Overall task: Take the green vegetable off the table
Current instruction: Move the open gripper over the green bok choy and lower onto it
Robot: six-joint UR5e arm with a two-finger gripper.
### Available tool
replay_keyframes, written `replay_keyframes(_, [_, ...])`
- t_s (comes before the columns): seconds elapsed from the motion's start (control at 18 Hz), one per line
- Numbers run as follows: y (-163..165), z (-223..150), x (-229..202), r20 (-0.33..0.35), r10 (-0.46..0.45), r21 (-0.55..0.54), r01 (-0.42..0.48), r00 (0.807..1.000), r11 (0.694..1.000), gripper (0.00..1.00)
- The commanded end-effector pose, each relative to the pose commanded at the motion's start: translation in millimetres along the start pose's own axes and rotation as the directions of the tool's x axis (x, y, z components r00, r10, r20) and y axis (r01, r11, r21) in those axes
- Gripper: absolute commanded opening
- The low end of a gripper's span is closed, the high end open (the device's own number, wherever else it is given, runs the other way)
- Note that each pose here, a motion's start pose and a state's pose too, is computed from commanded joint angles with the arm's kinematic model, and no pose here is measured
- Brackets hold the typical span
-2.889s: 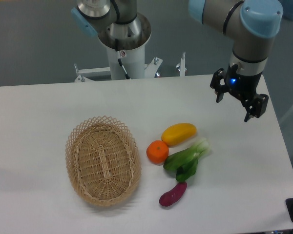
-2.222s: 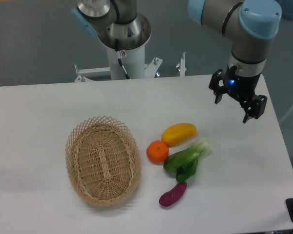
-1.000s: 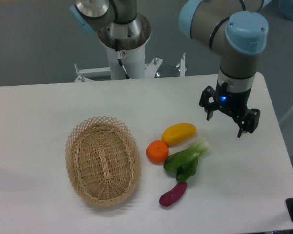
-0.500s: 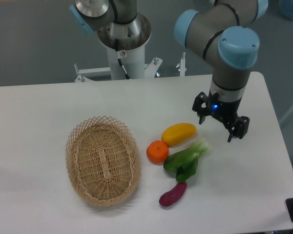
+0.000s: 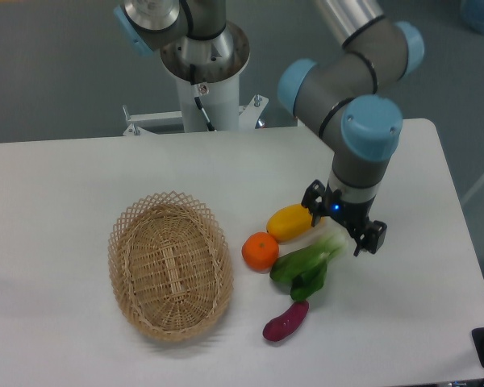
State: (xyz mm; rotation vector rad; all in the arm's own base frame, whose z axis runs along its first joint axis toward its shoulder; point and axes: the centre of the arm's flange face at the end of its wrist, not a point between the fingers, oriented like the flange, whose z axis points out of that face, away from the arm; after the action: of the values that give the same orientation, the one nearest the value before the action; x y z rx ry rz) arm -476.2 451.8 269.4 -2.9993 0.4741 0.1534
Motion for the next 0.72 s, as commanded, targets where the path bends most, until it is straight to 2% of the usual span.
replay_keyframes(0.17, [3,27,7,-0.035,-0.022,-0.011,0.022,0.999,1.0,1.0])
replay_keyframes(0.5, [6,52,19,-0.009,-0.019,-0.003,0.019,1.0,1.0,1.0])
replay_keyframes(0.72, [7,61,27,-0.022,-0.02,-0.007,0.02,1.0,1.0,1.0])
